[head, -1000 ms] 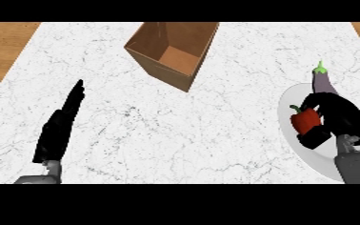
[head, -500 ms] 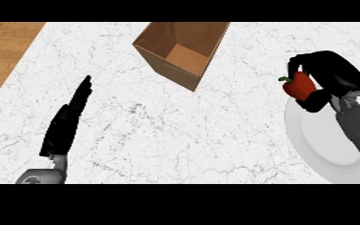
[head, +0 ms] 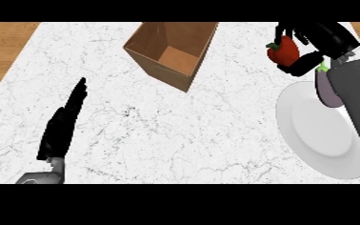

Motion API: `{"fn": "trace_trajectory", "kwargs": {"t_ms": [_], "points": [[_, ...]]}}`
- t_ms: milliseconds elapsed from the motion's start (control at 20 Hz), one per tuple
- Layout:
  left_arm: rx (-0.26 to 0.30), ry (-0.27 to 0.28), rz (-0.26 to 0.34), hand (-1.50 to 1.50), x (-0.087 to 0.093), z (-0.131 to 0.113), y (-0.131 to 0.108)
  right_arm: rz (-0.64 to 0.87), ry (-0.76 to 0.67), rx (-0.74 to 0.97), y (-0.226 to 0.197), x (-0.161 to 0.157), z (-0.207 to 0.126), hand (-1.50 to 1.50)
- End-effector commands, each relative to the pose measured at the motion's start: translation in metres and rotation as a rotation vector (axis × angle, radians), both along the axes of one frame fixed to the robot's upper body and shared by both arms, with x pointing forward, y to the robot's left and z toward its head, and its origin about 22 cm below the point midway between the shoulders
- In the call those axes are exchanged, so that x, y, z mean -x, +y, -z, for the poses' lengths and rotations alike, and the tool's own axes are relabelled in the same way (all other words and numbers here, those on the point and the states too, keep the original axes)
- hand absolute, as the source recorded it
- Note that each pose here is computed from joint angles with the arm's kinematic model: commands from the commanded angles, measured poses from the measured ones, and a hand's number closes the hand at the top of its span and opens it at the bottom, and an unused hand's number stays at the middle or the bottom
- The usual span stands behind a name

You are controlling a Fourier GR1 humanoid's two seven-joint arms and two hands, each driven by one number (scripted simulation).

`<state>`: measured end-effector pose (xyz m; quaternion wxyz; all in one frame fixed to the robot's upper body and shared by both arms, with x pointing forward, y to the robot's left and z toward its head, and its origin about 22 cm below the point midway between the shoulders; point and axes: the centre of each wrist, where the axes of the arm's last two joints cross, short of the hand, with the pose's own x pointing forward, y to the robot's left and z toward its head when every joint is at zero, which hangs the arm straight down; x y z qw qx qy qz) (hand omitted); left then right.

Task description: Pick the bell pepper from the plate and place it in the cardboard box

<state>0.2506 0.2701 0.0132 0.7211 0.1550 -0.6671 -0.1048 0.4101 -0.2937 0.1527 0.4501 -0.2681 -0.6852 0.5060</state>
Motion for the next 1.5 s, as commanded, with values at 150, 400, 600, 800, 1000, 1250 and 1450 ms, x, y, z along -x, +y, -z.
{"fn": "trace_trajectory", "kwargs": {"t_ms": [150,400,600,800,1000,1250,1450], "points": [[-0.003,0.011,-0.021,0.0,-0.007,-0.003,-0.001,-0.258,-0.033,-0.304,0.022,-0.026,-0.051,1.5],[-0.005,0.005,-0.023,0.0,0.014,-0.006,0.014,-0.332,-0.003,-0.35,0.07,-0.032,-0.071,1.5],[-0.007,0.015,-0.039,0.0,0.003,-0.003,0.015,-0.327,0.007,-0.322,0.105,-0.039,-0.072,1.5],[0.006,0.012,-0.031,0.0,0.002,0.008,0.013,-0.307,0.03,-0.291,0.151,-0.045,-0.085,1.5],[0.001,0.009,-0.022,0.0,0.011,0.006,0.0,-0.29,0.055,-0.266,0.192,-0.049,-0.085,1.5],[-0.013,0.013,-0.028,0.0,0.003,0.0,0.007,-0.312,0.114,-0.199,0.23,-0.042,-0.051,1.5],[0.0,0.012,0.009,0.0,0.015,0.004,-0.005,-0.277,0.15,-0.147,0.247,-0.045,-0.044,1.5]]}}
